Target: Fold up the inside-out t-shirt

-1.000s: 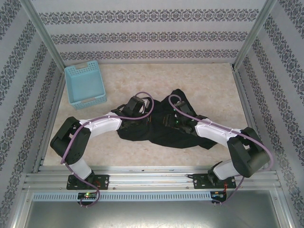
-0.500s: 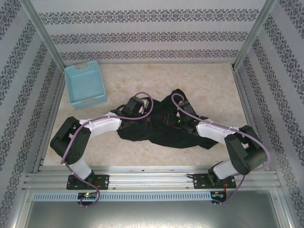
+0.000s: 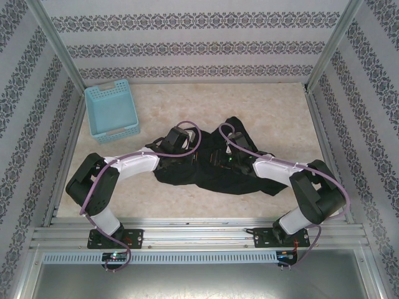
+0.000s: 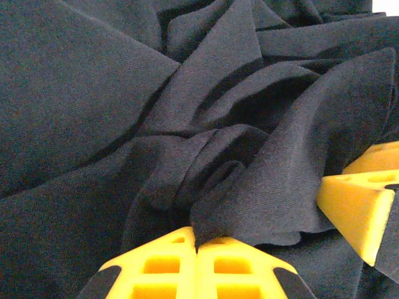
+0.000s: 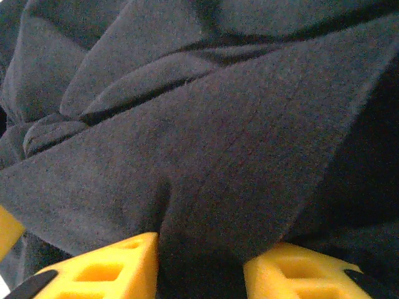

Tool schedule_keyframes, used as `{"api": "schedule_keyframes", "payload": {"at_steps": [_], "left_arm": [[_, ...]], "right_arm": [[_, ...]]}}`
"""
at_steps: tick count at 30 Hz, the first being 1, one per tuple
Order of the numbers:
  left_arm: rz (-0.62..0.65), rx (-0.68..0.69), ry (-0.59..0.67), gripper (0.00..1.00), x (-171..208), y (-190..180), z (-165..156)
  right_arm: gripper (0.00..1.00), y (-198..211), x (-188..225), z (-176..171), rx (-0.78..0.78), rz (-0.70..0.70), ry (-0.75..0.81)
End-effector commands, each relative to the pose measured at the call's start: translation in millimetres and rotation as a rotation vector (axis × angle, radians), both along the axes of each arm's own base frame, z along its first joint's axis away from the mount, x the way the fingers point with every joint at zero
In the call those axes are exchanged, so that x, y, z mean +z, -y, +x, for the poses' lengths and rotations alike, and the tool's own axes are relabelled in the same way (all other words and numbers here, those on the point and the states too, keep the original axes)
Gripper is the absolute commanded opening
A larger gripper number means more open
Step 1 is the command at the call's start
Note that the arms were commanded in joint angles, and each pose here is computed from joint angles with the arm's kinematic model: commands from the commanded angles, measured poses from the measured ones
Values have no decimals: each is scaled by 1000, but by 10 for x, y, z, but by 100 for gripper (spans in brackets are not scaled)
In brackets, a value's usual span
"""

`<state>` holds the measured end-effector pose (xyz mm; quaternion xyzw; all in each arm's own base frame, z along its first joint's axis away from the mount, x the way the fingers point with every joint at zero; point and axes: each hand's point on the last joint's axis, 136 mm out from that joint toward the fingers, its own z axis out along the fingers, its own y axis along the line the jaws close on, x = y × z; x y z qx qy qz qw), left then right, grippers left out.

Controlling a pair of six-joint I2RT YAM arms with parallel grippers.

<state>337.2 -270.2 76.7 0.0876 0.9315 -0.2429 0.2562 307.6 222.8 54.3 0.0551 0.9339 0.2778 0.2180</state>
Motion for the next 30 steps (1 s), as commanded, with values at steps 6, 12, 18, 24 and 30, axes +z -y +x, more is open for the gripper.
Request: {"api": "schedule_keyframes", "payload": {"at_steps": [6,12,18,24,30], "left_arm": [[13,26,-23,0,-9,-67,5],[12,25,-26,0,-3,-71,-7],[13,21,-24,0,23,-73,-15],[18,9,-6,21,140,-111,-49],[83,86,38,55,281,-496,-93]], "right_arm": [[13,-106,311,-36,40,48,66],[0,-104,417,-69,38,39,87],[0,24,583,-76,12,-3,136],[0,226,823,-89,-31,-63,211],[0,469,1189,-163,-73,-83,276]]}}
